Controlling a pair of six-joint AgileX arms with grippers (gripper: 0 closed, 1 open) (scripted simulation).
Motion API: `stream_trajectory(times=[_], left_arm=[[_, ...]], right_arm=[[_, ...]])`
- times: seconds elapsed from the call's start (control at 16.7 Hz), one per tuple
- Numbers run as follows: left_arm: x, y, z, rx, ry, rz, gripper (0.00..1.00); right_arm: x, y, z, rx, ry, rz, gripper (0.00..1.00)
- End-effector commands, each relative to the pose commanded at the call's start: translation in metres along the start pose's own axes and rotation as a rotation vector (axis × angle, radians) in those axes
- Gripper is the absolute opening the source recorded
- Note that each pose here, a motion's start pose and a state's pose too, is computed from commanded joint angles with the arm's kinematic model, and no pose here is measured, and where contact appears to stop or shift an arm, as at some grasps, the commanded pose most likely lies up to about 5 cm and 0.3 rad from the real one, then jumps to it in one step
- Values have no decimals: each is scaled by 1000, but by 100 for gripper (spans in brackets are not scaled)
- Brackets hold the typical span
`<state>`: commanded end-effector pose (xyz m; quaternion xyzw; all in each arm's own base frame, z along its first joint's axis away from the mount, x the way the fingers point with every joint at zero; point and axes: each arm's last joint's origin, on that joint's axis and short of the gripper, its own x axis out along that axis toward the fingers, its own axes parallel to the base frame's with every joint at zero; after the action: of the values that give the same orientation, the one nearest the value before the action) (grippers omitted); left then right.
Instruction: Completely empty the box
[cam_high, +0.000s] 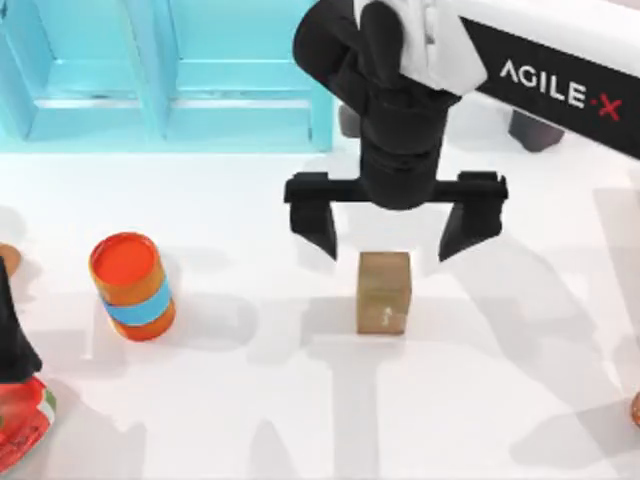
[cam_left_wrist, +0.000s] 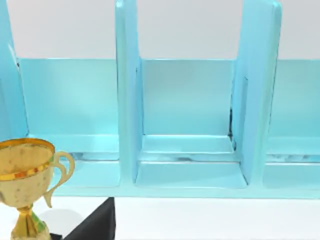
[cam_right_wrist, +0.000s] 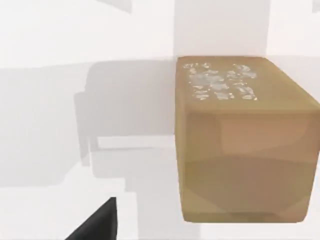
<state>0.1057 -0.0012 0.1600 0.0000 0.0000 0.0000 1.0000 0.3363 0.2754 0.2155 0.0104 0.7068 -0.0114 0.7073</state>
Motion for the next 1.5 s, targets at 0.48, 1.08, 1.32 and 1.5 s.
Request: stream_trajectory(times=[0.48, 1.08, 1.32, 1.5], left_arm=[[0, 0, 0, 0, 0, 0, 100], [0, 0, 0, 0, 0, 0, 100], [0, 0, 0, 0, 0, 0, 100], [0, 0, 0, 0, 0, 0, 100]], right_arm=[[-3, -22, 16, -1, 5, -3, 100], [-28, -326, 80, 13, 11, 6, 100], [-39, -419, 48, 13, 4, 8, 100], [-43, -443, 33, 14, -2, 7, 100]])
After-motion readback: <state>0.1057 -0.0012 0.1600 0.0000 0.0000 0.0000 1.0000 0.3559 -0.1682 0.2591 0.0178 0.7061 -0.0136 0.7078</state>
